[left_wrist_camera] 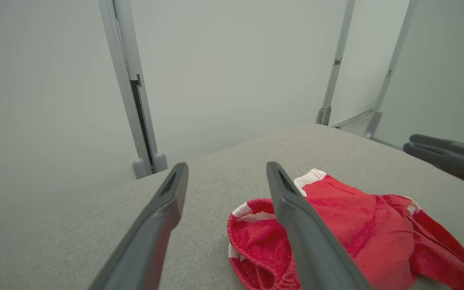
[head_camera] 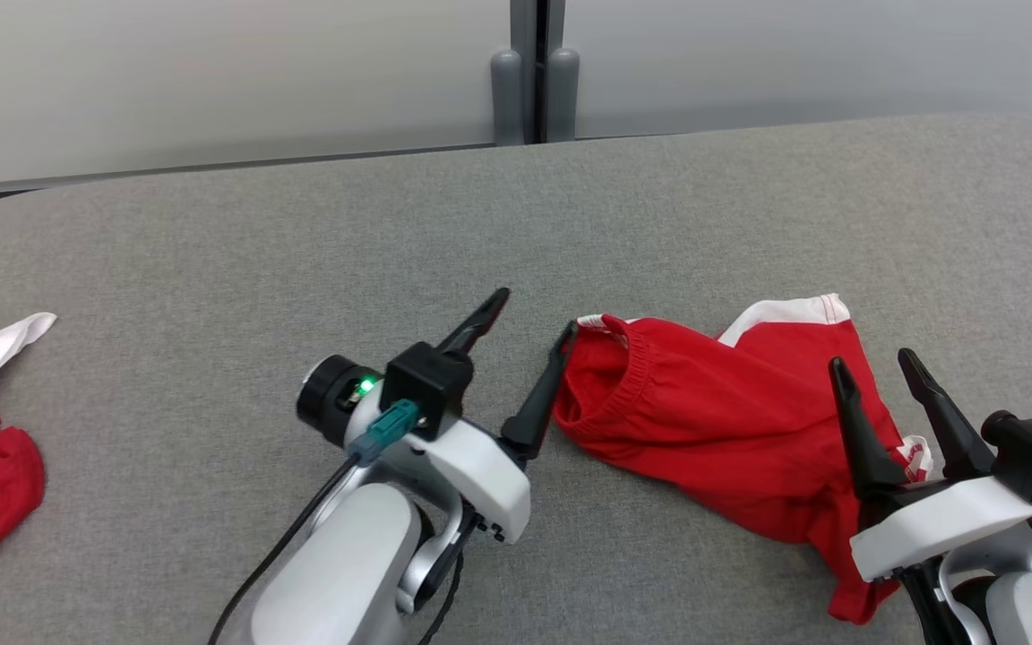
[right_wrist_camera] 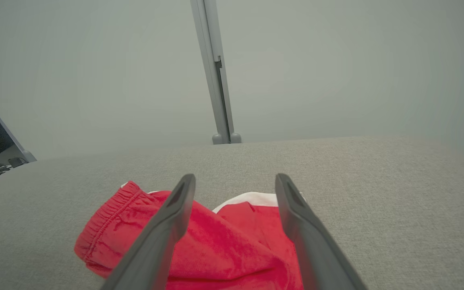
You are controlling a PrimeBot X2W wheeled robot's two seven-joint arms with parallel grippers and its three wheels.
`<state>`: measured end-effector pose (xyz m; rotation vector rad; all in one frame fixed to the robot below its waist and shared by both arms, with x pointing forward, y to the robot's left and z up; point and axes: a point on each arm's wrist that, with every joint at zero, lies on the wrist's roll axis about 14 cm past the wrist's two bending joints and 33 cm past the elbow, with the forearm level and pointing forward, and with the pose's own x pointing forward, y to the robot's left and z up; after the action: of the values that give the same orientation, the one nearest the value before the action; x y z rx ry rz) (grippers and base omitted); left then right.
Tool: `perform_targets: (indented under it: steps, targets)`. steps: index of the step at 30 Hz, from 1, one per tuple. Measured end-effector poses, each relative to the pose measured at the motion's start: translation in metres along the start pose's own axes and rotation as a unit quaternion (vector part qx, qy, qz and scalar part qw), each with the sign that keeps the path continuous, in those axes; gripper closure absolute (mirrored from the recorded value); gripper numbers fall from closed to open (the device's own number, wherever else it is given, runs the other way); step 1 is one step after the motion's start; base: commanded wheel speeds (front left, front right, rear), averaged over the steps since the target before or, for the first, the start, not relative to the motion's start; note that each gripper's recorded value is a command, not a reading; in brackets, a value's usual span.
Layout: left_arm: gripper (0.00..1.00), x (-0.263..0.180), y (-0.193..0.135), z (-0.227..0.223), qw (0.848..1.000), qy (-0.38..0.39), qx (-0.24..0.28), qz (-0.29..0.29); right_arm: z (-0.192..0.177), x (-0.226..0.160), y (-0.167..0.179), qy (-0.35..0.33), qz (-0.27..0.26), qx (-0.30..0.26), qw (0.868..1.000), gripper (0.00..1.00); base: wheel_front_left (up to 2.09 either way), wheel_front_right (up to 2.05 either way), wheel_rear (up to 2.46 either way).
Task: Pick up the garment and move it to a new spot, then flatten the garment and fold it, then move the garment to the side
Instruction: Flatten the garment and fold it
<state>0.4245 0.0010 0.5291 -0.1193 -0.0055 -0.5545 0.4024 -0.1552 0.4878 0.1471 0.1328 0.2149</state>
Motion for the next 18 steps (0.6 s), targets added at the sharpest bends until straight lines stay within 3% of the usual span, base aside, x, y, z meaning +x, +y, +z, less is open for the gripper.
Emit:
perform_targets:
  steps: [4,14,15,16,17,18]
  targets:
    - [0.00,0.018,-0.033,-0.025,0.996,0.053,0.000,-0.067,-0.004,0.001,-0.006,0.006,-0.008,0.004,1.000,0.00,0.00,0.00,0.00]
    - [0.00,0.029,-0.078,-0.088,0.972,0.171,-0.054,-0.149,-0.018,0.000,-0.026,0.020,-0.037,0.014,0.999,0.00,0.00,0.00,0.00]
    - [0.05,0.031,-0.080,-0.090,0.971,0.174,-0.052,-0.153,-0.018,0.001,-0.028,0.019,-0.040,0.014,0.999,0.00,0.00,0.00,0.00]
    - [0.67,0.033,-0.081,-0.091,0.971,0.175,-0.054,-0.153,-0.019,0.001,-0.030,0.020,-0.043,0.015,0.999,0.00,0.00,0.00,0.00]
    - [1.00,0.035,-0.081,-0.092,0.971,0.175,-0.055,-0.152,-0.021,0.001,-0.032,0.021,-0.045,0.017,0.999,0.00,0.00,0.00,0.00]
    - [1.00,0.038,-0.080,-0.093,0.971,0.176,-0.057,-0.151,-0.022,0.001,-0.032,0.022,-0.046,0.019,0.998,0.00,0.00,0.00,0.00]
